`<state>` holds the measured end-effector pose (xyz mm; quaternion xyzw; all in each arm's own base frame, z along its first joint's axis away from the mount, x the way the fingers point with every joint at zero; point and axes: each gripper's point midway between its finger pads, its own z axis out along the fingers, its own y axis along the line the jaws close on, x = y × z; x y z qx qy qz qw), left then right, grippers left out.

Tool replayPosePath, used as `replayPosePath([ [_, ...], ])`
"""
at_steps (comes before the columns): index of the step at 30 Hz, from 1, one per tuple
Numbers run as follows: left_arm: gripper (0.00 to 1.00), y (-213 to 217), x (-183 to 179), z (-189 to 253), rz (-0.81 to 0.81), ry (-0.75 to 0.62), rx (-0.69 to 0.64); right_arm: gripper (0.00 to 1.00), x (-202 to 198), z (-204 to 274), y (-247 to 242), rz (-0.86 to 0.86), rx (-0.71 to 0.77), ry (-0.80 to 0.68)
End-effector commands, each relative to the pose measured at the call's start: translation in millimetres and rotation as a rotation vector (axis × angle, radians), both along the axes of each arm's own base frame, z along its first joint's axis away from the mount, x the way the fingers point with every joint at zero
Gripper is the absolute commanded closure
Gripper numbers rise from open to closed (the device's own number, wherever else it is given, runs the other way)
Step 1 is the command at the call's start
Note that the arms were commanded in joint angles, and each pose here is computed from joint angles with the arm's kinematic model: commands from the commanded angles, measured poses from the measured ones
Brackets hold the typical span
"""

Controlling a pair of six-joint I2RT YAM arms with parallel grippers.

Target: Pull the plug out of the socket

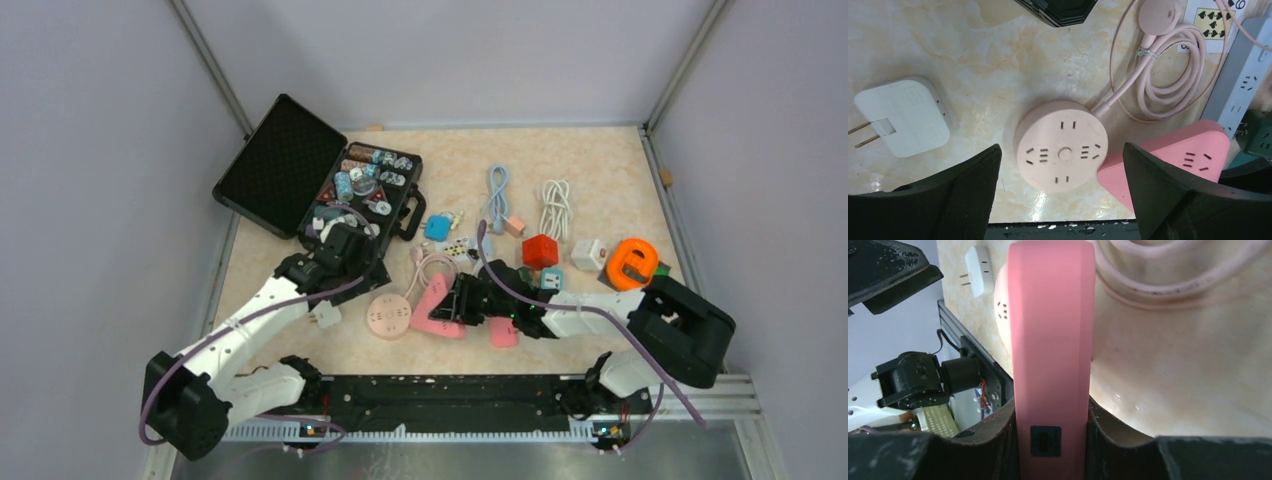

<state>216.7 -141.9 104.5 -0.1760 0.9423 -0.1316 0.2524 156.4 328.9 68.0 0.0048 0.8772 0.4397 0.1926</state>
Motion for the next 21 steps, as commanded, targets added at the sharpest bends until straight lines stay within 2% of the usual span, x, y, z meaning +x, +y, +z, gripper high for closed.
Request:
replayPosePath([
  [1,0.07,9.8,10.0,26.5,0.029,-0.098,0.022,1.0,7.6,8.5,35.3,0.041,0.05,-0.041],
  [9,0.01,22.3,6.5,26.2,0.038,-0.113,0.07,1.0,18.3,11.0,74.5,0.06,0.101,-0.051],
  [15,0.01,22.1,6.1,27.7,0.039,-0.121,0.063,1.0,12.0,10.4,52.2,0.019,0.05,-0.039],
  [21,0.01,17.0,7.7,27.2,0.031,-0.117,0.045,0.99,-4.4,-11.3,28.5,0.001,-0.028,0.045],
])
